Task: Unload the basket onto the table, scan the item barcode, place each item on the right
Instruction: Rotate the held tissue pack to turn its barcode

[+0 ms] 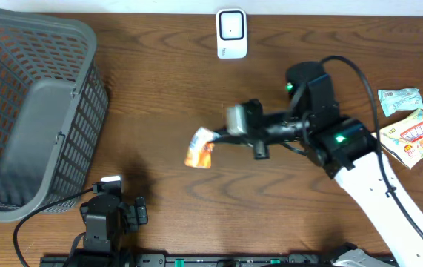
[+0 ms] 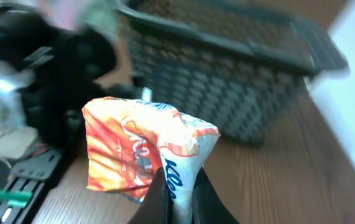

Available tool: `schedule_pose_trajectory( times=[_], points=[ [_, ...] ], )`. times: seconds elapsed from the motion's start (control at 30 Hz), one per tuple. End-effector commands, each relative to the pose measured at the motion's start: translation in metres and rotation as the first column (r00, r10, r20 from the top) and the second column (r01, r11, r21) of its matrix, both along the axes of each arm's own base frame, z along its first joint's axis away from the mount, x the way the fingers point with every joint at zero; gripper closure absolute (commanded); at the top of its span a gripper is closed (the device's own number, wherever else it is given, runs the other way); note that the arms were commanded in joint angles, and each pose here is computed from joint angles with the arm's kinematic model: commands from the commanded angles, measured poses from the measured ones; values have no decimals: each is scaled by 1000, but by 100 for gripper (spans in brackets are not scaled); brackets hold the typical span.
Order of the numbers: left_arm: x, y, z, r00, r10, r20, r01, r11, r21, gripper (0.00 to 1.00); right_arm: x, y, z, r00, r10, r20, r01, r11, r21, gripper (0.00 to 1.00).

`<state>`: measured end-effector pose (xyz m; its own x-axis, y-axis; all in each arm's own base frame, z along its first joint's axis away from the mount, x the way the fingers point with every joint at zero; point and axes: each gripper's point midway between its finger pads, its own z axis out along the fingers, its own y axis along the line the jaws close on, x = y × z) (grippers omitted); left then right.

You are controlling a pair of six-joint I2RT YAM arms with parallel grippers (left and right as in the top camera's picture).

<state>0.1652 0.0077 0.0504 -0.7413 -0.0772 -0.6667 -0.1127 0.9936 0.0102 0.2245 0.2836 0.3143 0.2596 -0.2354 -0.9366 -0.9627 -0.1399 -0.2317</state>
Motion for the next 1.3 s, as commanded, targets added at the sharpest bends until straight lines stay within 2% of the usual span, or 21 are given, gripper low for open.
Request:
schedule_pose_trajectory(
  times=[0.0, 0.13, 0.77, 0.9, 1.03, 1.13, 1.2, 1.27],
  points=[
    [-4, 2, -5, 1000, 9, -22, -9, 1000, 4, 2, -29, -16, 31, 957, 209, 200, -246, 952, 183, 99],
    [-4, 2, -5, 1000, 8, -22, -8, 1000, 4, 2, -28, -37, 46, 948, 229, 222, -286, 920, 269, 99],
    [-4, 2, -5, 1000, 8, -22, -8, 1000, 4, 2, -22, -42, 42, 964, 202, 172, -242, 934, 261, 99],
    [-4, 2, -5, 1000, 8, -22, -8, 1000, 4, 2, -14, -41, 37, 986, 161, 40, -166, 961, 222, 99],
    [-4, 2, -5, 1000, 8, -22, -8, 1000, 4, 2, -5, -39, 29, 978, 86, -187, -57, 986, 157, 99],
    [-4, 2, -5, 1000, 8, -22, -8, 1000, 4, 2, 10, -38, 16, 919, -54, -391, 81, 995, 53, 99],
    [-4, 2, -5, 1000, 9, -22, -9, 1000, 4, 2, 26, -40, 2, 842, -197, -502, 201, 978, -48, 99],
    [-4, 2, -5, 1000, 8, -22, -8, 1000, 4, 2, 53, -48, -20, 654, -426, -625, 385, 899, -210, 99]
  ],
)
